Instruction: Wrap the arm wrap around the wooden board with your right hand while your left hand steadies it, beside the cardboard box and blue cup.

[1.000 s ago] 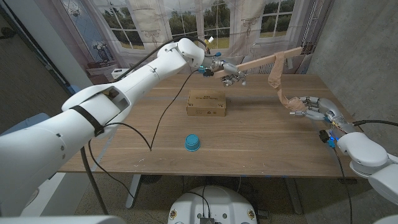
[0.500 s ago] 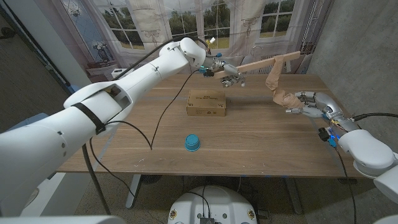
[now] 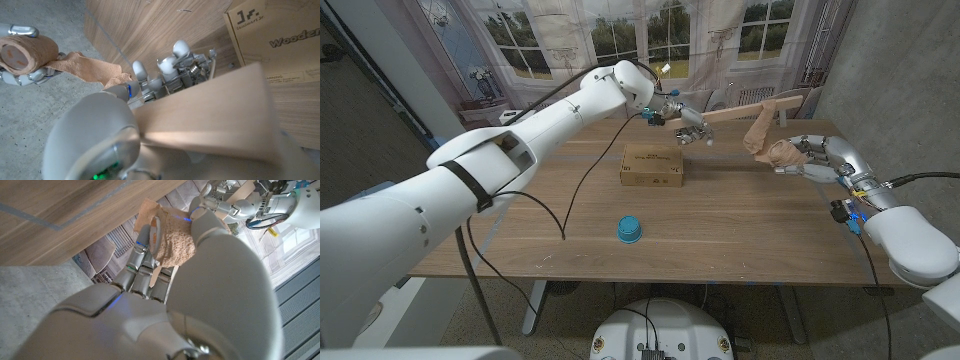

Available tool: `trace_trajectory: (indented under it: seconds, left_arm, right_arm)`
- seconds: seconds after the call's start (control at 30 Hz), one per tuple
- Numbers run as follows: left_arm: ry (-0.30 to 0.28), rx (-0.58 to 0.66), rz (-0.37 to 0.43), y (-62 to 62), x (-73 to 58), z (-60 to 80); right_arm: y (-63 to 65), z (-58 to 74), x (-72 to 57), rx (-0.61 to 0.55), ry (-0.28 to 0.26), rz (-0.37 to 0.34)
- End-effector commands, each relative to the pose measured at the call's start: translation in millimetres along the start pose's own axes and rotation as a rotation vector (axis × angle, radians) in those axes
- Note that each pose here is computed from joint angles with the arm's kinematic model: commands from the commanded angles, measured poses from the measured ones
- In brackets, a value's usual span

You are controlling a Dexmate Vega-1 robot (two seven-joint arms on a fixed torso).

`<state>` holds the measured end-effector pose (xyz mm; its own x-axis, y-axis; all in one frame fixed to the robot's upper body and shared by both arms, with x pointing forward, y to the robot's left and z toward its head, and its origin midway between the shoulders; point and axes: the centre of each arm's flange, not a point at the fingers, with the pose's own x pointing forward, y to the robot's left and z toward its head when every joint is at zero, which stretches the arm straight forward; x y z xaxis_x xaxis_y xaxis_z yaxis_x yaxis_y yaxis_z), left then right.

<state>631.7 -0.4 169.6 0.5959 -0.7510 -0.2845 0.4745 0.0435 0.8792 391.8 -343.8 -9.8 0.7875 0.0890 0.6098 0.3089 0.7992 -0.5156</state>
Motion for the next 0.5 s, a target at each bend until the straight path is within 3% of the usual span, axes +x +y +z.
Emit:
trace_trajectory:
  seconds: [0.03, 0.5]
  left_arm:
    - [0.028, 0.013, -0.031, -2.9, 5.9, 0.4]
    - [0.04, 0.057, -0.053, -5.0, 12.8, 8.9]
  right_arm:
    - [-4.7, 30.8, -7.7, -0.044, -0.095, 0.001]
    - [-13.6, 57.4, -3.8, -0.091, -0.182, 0.026]
